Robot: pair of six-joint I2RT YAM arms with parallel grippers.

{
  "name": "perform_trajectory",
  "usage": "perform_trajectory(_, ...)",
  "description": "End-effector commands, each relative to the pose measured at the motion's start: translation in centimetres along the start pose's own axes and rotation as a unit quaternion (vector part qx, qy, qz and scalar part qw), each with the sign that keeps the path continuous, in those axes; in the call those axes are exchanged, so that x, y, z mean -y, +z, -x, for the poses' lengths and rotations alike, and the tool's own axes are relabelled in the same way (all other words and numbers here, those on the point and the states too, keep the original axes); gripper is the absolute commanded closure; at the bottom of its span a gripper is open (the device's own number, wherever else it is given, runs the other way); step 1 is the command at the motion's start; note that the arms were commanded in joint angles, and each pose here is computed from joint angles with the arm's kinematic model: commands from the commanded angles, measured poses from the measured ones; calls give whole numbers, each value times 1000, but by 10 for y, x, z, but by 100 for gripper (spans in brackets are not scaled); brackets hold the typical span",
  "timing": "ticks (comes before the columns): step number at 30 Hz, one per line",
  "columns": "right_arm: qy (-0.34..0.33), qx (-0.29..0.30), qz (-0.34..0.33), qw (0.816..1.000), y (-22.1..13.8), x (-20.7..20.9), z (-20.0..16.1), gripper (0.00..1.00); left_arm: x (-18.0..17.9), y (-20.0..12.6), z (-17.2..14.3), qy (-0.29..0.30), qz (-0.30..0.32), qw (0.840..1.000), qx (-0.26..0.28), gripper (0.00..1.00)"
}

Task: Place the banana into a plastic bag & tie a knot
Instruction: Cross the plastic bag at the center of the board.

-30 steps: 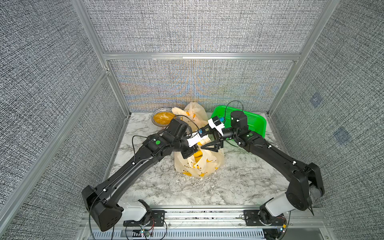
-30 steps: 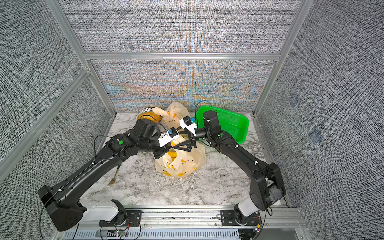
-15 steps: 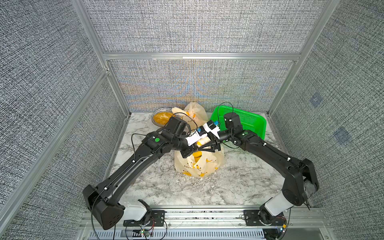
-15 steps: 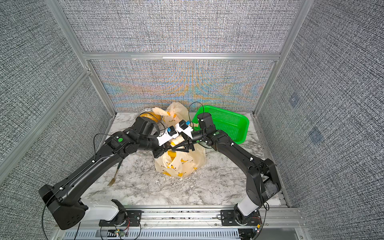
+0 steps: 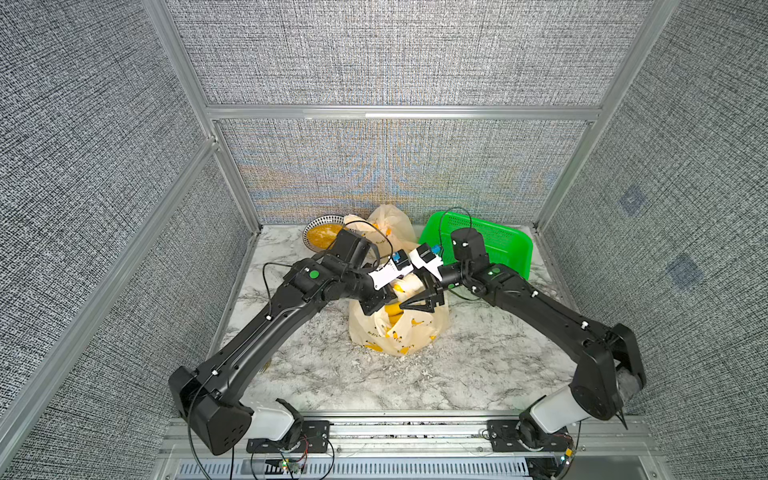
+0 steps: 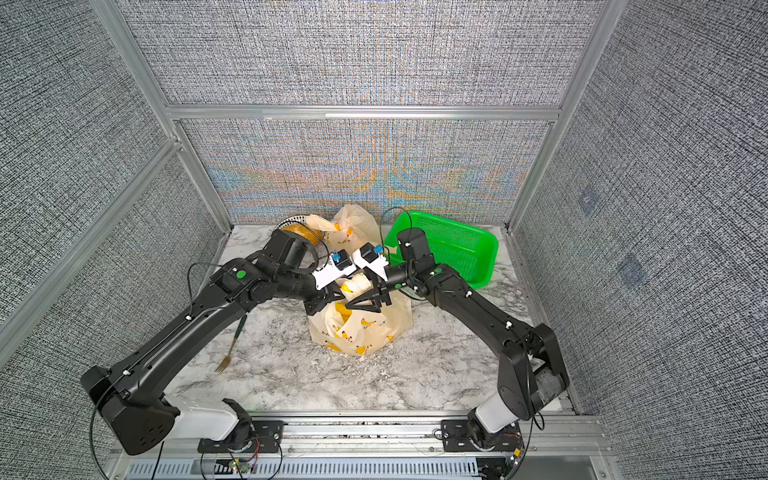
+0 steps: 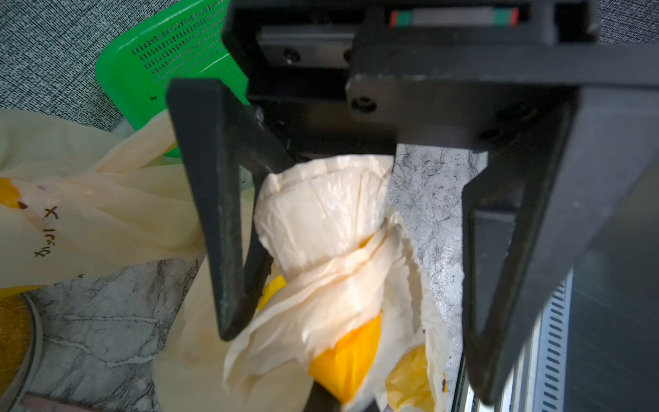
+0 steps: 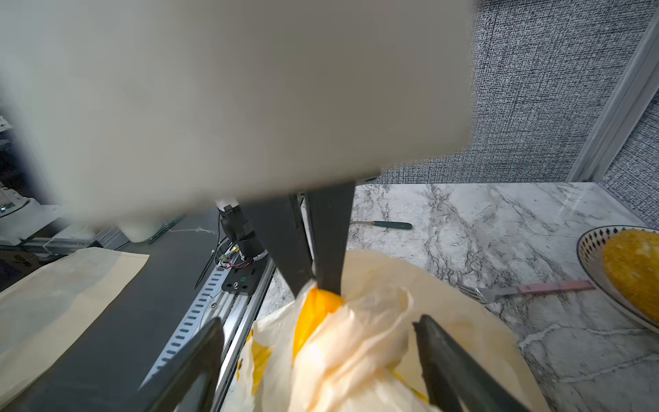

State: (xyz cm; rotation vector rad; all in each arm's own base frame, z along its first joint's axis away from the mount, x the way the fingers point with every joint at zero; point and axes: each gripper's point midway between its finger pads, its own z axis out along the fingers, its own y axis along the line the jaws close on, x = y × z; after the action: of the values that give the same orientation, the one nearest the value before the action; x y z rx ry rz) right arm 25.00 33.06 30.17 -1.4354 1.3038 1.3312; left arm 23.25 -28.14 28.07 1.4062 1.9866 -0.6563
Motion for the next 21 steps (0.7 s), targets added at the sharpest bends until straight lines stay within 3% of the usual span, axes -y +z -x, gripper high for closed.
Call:
perform_trajectory(1,-25,16,-18,999,-6,2,12,2,8,-1,-1,-9,-24,1000,-1,100)
perform_trajectory(6,-38,32,-3,999,-8,-6,18,5,10,0,-3,-20,-39,999,-8,100)
perform_trajectory(12,-44,30,44,998,-1,-16,4,22,12,0,-4,-29,-54,998,-12,100)
perform_trajectory(21,-36,13,62,997,5,-15,-9,47,14,-3,0,-48,-85,995,-4,100)
